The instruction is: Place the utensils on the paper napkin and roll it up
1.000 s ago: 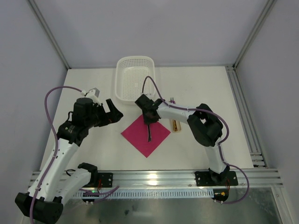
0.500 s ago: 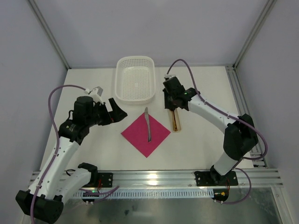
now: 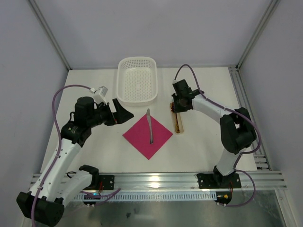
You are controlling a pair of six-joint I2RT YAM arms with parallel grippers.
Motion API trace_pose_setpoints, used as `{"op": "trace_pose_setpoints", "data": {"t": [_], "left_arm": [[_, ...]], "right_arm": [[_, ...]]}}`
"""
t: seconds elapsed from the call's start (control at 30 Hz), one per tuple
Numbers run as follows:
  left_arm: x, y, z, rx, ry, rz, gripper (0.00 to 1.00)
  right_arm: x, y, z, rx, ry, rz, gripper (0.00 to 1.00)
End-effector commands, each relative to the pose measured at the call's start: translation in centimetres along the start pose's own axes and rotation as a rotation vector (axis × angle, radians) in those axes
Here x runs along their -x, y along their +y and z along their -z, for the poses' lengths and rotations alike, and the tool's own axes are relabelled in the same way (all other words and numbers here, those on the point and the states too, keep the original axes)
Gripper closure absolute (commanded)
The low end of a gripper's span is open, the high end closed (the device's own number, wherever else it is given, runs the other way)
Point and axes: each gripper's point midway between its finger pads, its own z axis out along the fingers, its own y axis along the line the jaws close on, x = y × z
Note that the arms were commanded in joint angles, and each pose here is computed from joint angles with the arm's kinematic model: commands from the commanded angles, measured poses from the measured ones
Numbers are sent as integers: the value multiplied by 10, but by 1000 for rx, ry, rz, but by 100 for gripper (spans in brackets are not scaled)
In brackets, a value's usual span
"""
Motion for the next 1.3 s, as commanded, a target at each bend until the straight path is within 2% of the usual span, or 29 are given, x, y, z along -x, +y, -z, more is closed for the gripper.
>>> {"op": "trace_pose_setpoints", "data": {"t": [0.0,0.37,0.6,0.8,0.97,1.27], "left_arm": [[4,-7,-1,-44,-13,-15,0],[4,2,1,3,-33,-12,0],[2,3,1,9,-30,-15,0],[2,3,2,11,-29,-12,1],[2,3,3,14,-31,-16,0],[3,4,5,20,-38,-18,0]], "right_arm": [[9,4,-8,33,-32,10,78],[-7,-2,-44,10,25,-1,80],[-15,-4,-50,2,34,-4,80],[-13,-3,-47,16,15,-2,85],[-7,-3,-41,21,-2,14,96],[15,0,-6,36,-50,10,96]]}}
